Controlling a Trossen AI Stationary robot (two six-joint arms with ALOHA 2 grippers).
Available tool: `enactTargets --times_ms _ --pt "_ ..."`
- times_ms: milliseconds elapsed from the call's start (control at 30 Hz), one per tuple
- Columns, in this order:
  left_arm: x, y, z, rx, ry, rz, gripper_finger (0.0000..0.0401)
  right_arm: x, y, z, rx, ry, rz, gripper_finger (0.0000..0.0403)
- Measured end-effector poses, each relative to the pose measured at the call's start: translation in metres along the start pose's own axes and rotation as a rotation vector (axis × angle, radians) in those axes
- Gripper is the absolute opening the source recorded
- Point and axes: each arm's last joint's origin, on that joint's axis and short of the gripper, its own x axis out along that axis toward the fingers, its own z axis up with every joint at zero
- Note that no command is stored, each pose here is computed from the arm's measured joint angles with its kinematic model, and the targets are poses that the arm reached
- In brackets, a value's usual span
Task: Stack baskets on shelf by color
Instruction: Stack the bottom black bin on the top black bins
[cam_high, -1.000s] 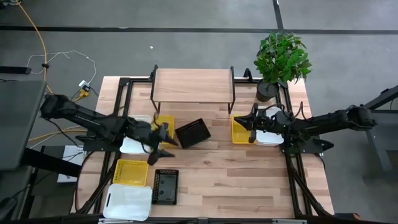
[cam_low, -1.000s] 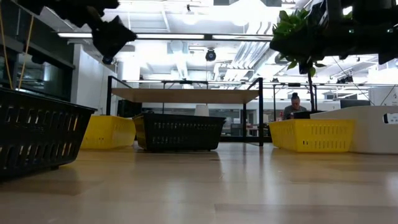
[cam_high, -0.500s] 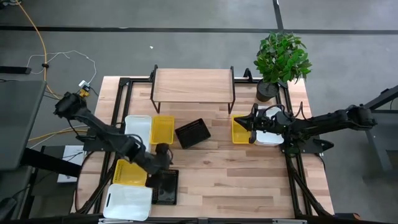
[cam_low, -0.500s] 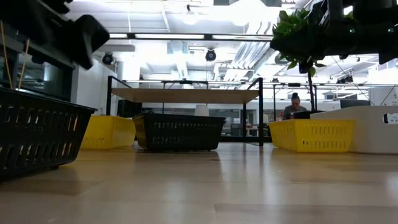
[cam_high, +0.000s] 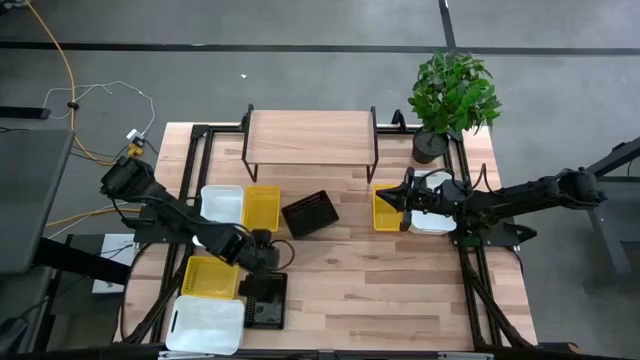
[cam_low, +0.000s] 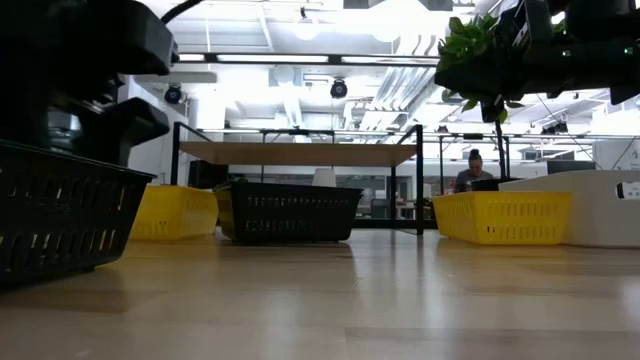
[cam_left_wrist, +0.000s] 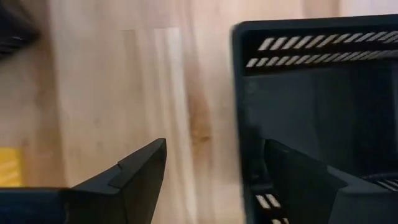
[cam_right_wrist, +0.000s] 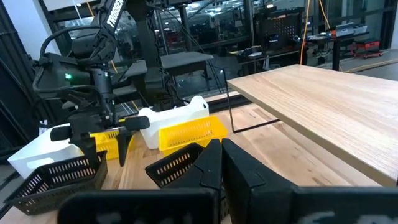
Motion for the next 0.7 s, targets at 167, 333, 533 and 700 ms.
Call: enactTargets --times_ms 167,333,533,700 --pt "0.002 0.0 0.0 0.007 0.013 -0.015 0.0221 0.0 0.0 0.0 0.001 0.003 0.0 0.0" --pt "0.004 0.0 -0.002 0.008 0.033 -0.022 0.0111 0.0 0.0 0.0 0.001 0.004 -0.002 0.0" --pt "-0.004 0.003 0.006 0.058 -0.003 -0.025 0.0015 0.0 0.0 -0.001 0.001 0.005 -0.004 0.0" --pt "-0.035 0.009 0.039 0.1 -0.099 0.036 0.0003 0.0 0.0 -0.001 0.001 0.006 -0.004 0.0"
